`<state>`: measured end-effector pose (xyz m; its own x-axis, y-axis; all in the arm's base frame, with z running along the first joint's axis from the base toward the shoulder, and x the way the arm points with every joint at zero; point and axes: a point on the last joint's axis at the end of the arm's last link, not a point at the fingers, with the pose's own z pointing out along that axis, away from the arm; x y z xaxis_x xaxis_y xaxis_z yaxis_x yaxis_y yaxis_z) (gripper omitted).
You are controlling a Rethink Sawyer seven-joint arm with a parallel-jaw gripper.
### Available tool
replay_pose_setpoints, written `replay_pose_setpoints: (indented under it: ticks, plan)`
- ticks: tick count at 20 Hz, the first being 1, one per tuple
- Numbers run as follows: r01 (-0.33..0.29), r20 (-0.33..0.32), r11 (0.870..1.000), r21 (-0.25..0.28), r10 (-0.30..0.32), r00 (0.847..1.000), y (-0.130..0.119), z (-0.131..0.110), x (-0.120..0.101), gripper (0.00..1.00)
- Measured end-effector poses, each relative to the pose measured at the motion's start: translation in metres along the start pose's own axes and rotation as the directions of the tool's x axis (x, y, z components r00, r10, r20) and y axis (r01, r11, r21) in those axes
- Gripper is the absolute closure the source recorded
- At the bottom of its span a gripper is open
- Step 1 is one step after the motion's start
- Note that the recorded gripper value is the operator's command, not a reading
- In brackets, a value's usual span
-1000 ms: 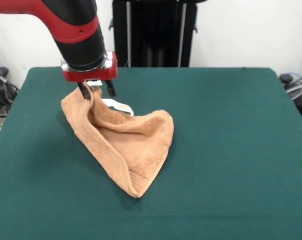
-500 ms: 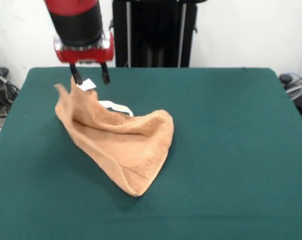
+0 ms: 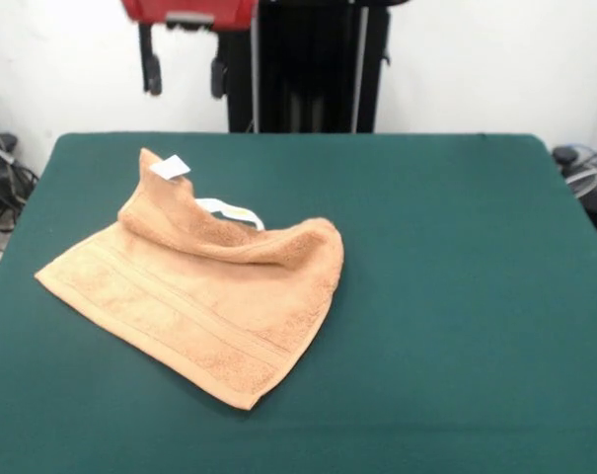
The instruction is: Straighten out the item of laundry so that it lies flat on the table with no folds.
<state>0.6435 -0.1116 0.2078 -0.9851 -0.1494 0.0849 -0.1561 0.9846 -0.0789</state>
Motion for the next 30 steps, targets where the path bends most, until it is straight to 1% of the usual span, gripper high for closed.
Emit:
replay_pose_setpoints:
  ticks: [3,5,7,13,17,20,22,25,30]
  plan:
    - [0.016,0.012,1.000,0.013,-0.016,1.000,0.010,-0.010,-0.003,0.00]
    - [0.029,0.016,0.999,0.014,-0.029,0.999,0.019,-0.007,-0.002,0.00]
    - [0.039,0.026,0.999,0.012,-0.040,0.999,0.026,0.001,0.000,0.00]
    - [0.067,0.068,0.998,-0.016,-0.066,0.996,0.051,0.037,0.003,0.00]
    - [0.094,0.088,0.995,-0.042,-0.090,0.992,0.081,0.075,0.012,0.00]
    - [0.105,0.076,0.993,-0.062,-0.100,0.992,0.099,0.093,0.021,0.00]
    - [0.107,0.064,0.992,-0.072,-0.102,0.993,0.105,0.100,0.027,0.00]
    - [0.098,0.022,0.990,-0.099,-0.096,0.995,0.115,0.114,0.040,0.00]
    - [0.076,-0.011,0.989,-0.124,-0.078,0.997,0.119,0.125,0.050,0.00]
